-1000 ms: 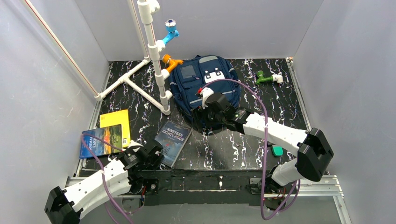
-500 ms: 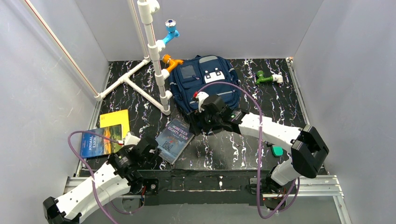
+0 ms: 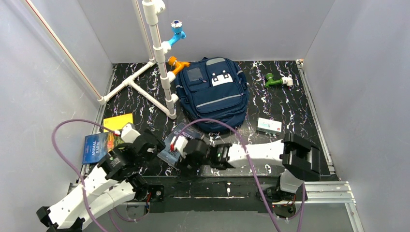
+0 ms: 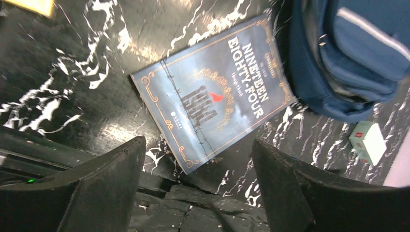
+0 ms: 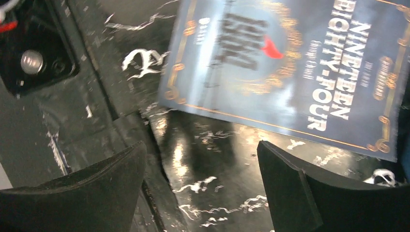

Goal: Pack the student bag
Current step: Pick up the book from the center of the board.

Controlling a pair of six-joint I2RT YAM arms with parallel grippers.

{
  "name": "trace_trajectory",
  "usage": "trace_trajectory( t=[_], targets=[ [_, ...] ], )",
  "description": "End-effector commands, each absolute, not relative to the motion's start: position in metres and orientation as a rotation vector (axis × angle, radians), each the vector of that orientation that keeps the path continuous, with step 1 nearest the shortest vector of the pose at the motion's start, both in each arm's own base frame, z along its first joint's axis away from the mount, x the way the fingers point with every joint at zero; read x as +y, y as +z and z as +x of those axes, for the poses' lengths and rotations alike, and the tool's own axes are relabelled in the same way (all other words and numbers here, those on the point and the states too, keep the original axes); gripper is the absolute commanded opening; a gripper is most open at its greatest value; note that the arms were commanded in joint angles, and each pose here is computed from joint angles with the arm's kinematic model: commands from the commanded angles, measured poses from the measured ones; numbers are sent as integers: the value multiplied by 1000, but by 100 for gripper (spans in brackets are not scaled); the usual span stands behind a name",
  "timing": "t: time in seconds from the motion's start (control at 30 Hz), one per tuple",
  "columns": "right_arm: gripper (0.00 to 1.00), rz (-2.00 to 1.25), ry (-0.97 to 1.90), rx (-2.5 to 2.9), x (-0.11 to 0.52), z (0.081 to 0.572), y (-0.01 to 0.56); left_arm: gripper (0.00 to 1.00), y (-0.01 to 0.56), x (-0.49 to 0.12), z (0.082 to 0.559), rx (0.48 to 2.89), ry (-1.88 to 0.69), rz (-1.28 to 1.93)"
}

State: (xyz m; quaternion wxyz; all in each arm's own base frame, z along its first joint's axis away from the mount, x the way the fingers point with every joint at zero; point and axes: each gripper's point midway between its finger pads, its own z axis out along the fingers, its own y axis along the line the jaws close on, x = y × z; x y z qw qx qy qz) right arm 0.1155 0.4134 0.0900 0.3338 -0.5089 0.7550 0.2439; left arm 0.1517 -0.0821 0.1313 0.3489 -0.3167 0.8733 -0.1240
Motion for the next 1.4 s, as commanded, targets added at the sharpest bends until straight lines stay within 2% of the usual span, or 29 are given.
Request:
trace_trajectory(
  t=[0.0,0.3,0.83,0.93,1.07,1.13,1.17,1.2,1.23,1.27,1.3,1.33,1.37],
  targets=[
    [92,-1435,564,1659,443,99,93,81,174,-29,143,2181,-95,-709],
    [91,-1443,598,1541,483,94,77,81,226,-4,129,2044,-224,-762],
    [87,-1406,523,1504,486,112,82,80,207,-18,127,2132,-233,-733],
    [83,-1368,487,1530,482,124,76,80,206,-22,127,2141,-244,-725],
    [73,-1405,447,1553,479,133,60,80,202,-22,126,2157,-232,-721],
    [73,-1446,434,1555,477,130,48,81,200,-22,126,2166,-219,-734],
    [77,-1462,428,1561,474,129,41,81,198,-22,126,2172,-207,-746],
    [80,-1476,426,1561,471,128,35,82,197,-22,125,2181,-191,-754],
    [81,-1493,421,1561,467,126,30,92,195,-21,125,2188,-174,-764],
    [82,-1508,406,1569,464,126,24,97,194,-21,125,2200,-150,-767],
    [81,-1516,377,1578,460,128,19,98,193,-21,125,2207,-132,-774],
    [77,-1519,344,1588,456,131,14,98,191,-21,124,2216,-115,-780],
    [65,-1527,320,1597,452,133,9,98,191,-21,125,2223,-104,-781]
  ],
)
